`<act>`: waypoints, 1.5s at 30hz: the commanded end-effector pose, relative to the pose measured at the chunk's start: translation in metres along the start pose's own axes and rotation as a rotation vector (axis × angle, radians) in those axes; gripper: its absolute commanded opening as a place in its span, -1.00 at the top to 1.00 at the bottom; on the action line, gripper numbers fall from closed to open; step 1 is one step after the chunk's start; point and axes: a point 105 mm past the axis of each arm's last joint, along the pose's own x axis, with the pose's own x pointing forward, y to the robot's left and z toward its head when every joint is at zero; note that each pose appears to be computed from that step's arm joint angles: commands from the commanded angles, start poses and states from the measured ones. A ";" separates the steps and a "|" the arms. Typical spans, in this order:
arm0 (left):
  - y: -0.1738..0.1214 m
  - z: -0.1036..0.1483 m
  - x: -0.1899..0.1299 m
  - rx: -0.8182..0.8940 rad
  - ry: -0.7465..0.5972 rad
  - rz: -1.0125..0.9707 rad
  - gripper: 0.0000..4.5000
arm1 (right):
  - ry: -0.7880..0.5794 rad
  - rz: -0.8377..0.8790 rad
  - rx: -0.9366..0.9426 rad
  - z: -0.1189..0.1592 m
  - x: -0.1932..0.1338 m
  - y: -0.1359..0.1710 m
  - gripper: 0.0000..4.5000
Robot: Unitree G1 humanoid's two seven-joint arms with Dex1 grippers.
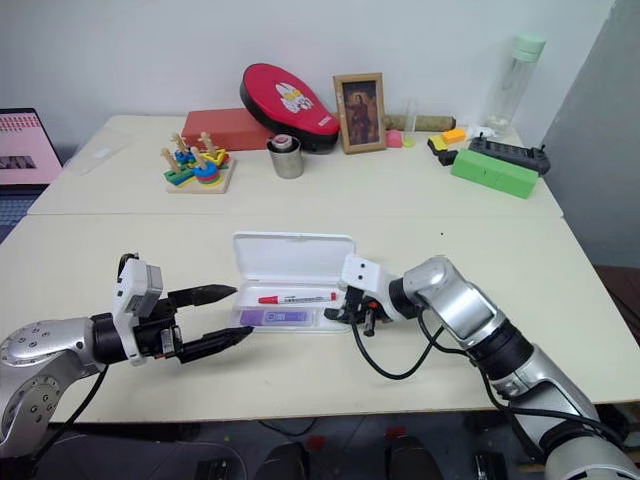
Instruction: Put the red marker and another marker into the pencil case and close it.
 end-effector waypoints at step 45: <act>0.039 0.051 0.002 -0.057 -0.294 0.338 -1.00 | -0.225 -0.395 0.046 0.100 -0.033 -0.121 0.94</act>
